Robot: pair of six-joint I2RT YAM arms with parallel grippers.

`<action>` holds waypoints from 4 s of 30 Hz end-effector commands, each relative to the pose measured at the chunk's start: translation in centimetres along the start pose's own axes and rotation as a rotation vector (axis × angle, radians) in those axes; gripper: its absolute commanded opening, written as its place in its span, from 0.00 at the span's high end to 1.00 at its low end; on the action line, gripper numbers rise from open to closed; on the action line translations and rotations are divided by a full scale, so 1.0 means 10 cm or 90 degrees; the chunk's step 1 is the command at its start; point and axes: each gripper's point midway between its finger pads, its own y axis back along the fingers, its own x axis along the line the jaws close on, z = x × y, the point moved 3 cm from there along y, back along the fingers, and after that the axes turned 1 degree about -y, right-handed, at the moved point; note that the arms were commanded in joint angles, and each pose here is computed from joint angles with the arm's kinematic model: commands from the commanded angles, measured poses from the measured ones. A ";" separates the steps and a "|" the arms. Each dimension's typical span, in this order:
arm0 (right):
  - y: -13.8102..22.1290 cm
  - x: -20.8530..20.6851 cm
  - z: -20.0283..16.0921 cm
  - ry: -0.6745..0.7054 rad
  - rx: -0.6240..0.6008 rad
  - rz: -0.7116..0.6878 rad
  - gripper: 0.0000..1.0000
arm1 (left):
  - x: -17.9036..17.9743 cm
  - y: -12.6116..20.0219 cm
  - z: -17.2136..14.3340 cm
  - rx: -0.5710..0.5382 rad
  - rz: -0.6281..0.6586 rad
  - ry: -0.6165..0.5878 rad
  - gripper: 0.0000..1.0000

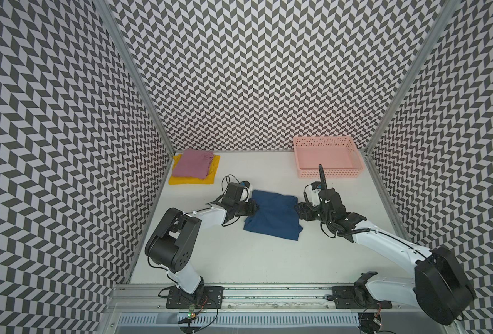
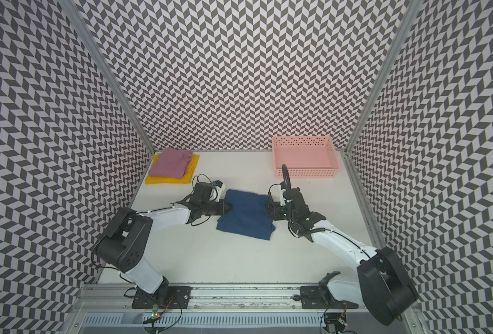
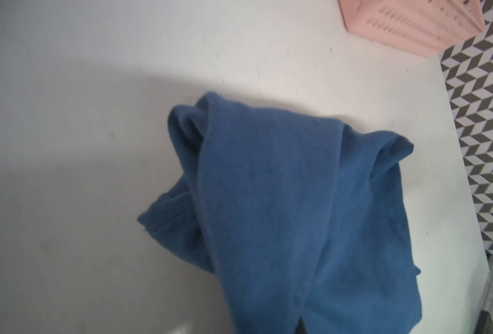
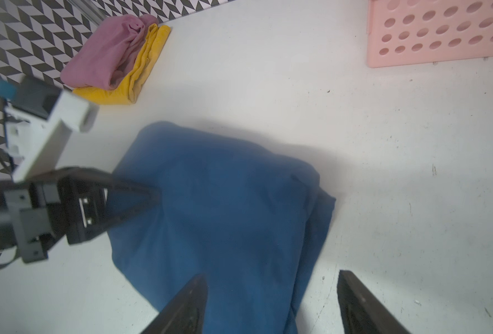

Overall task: Fold and stack t-shirts
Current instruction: Pick up the T-shirt from the center of the board, then place the T-shirt at the t-shirt.

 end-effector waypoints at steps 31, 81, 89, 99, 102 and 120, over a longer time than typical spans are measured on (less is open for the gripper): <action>-0.24 0.25 0.04 -0.005 -0.019 0.128 0.31 | 1.71 0.82 2.14 -0.037 0.359 -0.041 1.00; -0.51 0.21 -0.02 -0.012 0.029 0.109 0.33 | 2.00 2.09 3.22 -0.310 0.456 -0.057 1.00; -0.49 0.20 -0.03 -0.011 0.026 0.105 0.33 | 1.84 2.18 3.33 -0.349 0.431 -0.073 1.00; -0.47 0.19 -0.05 -0.013 0.027 0.106 0.33 | 2.50 1.93 2.88 -0.242 0.487 -0.004 1.00; -0.46 0.20 -0.04 -0.013 0.026 0.107 0.33 | 2.67 1.88 2.73 -0.220 0.505 0.014 1.00; -0.45 0.19 -0.06 -0.015 0.029 0.106 0.28 | 3.44 1.87 1.99 -0.183 0.588 0.125 0.14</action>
